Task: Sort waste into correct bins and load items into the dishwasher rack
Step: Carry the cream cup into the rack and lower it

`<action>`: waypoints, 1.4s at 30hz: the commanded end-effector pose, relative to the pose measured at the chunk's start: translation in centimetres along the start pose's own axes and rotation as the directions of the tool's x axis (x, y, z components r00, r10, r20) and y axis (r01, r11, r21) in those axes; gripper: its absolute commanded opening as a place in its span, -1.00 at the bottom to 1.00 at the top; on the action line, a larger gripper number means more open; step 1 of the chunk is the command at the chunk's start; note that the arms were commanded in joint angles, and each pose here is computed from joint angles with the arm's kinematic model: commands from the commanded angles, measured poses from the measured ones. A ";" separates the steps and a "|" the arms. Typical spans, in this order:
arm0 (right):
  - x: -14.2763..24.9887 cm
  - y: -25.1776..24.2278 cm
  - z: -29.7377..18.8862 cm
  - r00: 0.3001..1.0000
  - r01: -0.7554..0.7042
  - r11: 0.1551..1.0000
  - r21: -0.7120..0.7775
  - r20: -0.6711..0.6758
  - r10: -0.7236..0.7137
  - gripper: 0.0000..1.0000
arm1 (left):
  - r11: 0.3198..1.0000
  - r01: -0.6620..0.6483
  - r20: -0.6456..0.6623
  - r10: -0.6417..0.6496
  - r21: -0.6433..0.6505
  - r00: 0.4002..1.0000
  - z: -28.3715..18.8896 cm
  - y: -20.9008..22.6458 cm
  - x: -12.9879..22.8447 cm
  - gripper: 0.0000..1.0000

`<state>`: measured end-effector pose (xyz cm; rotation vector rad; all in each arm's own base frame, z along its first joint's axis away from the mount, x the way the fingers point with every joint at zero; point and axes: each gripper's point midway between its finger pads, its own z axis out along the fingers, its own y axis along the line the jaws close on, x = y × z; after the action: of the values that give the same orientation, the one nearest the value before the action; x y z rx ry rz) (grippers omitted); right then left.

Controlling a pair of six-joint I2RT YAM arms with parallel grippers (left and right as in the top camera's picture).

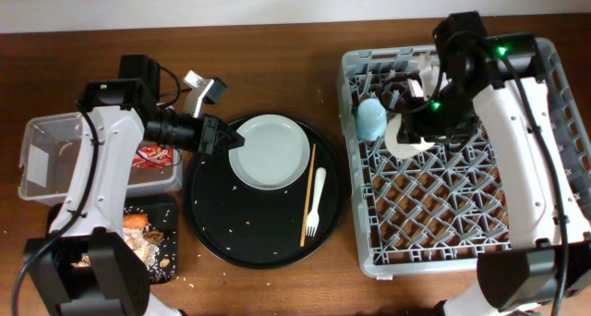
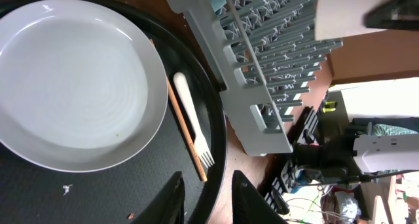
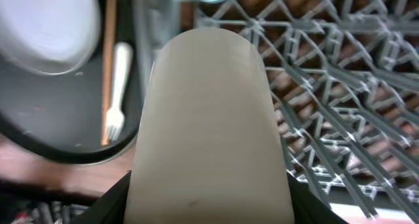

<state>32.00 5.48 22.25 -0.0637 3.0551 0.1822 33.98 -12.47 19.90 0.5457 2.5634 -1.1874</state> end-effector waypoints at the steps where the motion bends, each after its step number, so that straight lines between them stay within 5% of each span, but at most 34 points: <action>1: 0.7 -1.6 1.5 0.999 -0.041 0.994 0.100 -0.028 0.044 -0.17 | 1.000 0.014 -0.003 -0.014 0.006 1.000 0.2 0.1 0.1 -0.53; 15: 0.3 1.0 9.0 0.999 0.046 0.995 0.091 -0.029 -0.043 -0.16 | 1.000 0.013 -0.003 -0.013 0.007 1.000 0.2 0.0 0.1 -0.53; 16: 0.3 1.0 9.0 0.999 0.046 0.995 0.091 -0.029 -0.043 -0.03 | 1.000 0.013 -0.003 -0.013 0.007 1.000 0.2 0.0 0.1 -0.52; 18: 0.2 1.1 9.0 0.999 0.046 0.995 0.091 -0.026 -0.044 0.64 | 1.000 0.014 -0.003 -0.014 0.007 1.000 0.2 0.0 0.1 -0.52; 20: 0.1 1.1 9.0 0.999 0.046 0.995 0.090 -0.022 -0.044 0.86 | 1.000 0.014 -0.003 -0.014 0.008 1.000 0.2 0.0 0.1 -0.43; 27: -0.4 1.4 6.3 0.999 0.048 0.995 0.088 -0.001 -0.048 0.97 | 1.000 0.015 -0.002 -0.015 0.010 1.000 0.2 0.0 0.1 -0.38; 29: 1.0 0.9 5.9 0.998 0.014 0.995 0.098 -0.054 -0.009 0.74 | 1.000 0.017 -0.004 -0.017 0.010 1.000 0.2 0.0 0.1 -0.38; 33: 3.1 -1.2 5.8 0.985 -0.087 0.989 0.124 -0.137 0.103 -0.81 | 1.000 0.017 -0.004 -0.017 0.010 1.000 0.2 0.0 0.1 -0.40; 36: 2.8 -1.2 6.7 0.984 -0.098 0.988 0.123 -0.135 0.115 -0.92 | 1.000 0.014 -0.003 -0.014 0.009 1.000 0.2 0.0 0.1 -0.40; 42: 2.2 0.0 11.4 0.986 -0.109 0.994 0.027 -0.121 0.111 -0.82 | 1.000 0.014 -0.003 -0.014 0.006 1.000 0.2 0.1 0.1 -0.40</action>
<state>30.99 5.72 12.19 0.0885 3.1693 0.0728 33.98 -12.46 19.88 0.5418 2.5659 -1.1869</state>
